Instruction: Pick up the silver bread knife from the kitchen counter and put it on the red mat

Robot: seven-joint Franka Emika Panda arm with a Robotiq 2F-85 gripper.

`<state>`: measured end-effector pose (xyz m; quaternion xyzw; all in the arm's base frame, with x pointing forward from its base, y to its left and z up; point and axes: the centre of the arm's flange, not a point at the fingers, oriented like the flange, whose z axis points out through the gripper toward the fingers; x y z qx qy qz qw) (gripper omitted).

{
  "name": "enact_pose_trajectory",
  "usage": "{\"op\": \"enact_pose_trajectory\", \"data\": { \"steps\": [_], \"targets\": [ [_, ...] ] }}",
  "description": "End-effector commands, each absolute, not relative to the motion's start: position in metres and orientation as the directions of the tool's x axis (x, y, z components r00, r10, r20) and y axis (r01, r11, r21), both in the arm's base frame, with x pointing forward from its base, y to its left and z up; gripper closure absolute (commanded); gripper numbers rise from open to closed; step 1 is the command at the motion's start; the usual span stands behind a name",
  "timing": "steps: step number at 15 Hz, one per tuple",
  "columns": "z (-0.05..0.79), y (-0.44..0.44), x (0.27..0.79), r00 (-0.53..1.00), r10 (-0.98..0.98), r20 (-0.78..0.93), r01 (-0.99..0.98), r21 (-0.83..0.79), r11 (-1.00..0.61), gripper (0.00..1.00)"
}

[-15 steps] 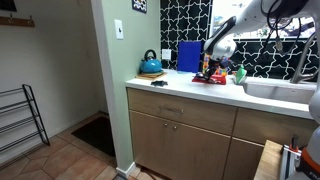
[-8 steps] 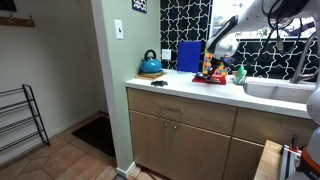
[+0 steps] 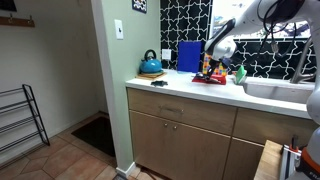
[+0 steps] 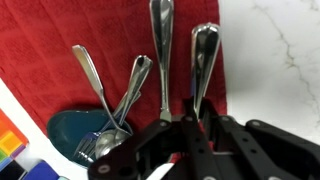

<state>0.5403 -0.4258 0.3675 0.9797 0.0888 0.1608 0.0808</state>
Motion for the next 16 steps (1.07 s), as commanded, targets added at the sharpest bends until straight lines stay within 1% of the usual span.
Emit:
{"op": "enact_pose_trajectory", "data": {
  "steps": [1, 7, 8, 9, 10, 12, 14, 16],
  "targets": [
    [0.358, -0.439, 0.548, 0.930, 0.221, 0.293, 0.169, 0.194, -0.966, 0.97],
    [0.349, -0.440, 0.552, 0.935, 0.236, 0.265, 0.189, 0.192, -0.963, 0.96],
    [0.349, -0.440, 0.552, 0.935, 0.235, 0.265, 0.188, 0.192, -0.963, 0.74],
    [0.349, -0.440, 0.552, 0.935, 0.233, 0.268, 0.186, 0.191, -0.964, 0.69],
    [0.351, -0.440, 0.551, 0.933, 0.234, 0.273, 0.186, 0.192, -0.964, 0.54],
    [0.359, -0.439, 0.548, 0.929, 0.238, 0.283, 0.186, 0.200, -0.962, 0.41],
    [0.368, -0.436, 0.543, 0.925, 0.243, 0.292, 0.188, 0.205, -0.961, 0.35],
    [0.380, -0.431, 0.539, 0.924, 0.241, 0.295, 0.188, 0.196, -0.962, 0.34]
  ]
}}
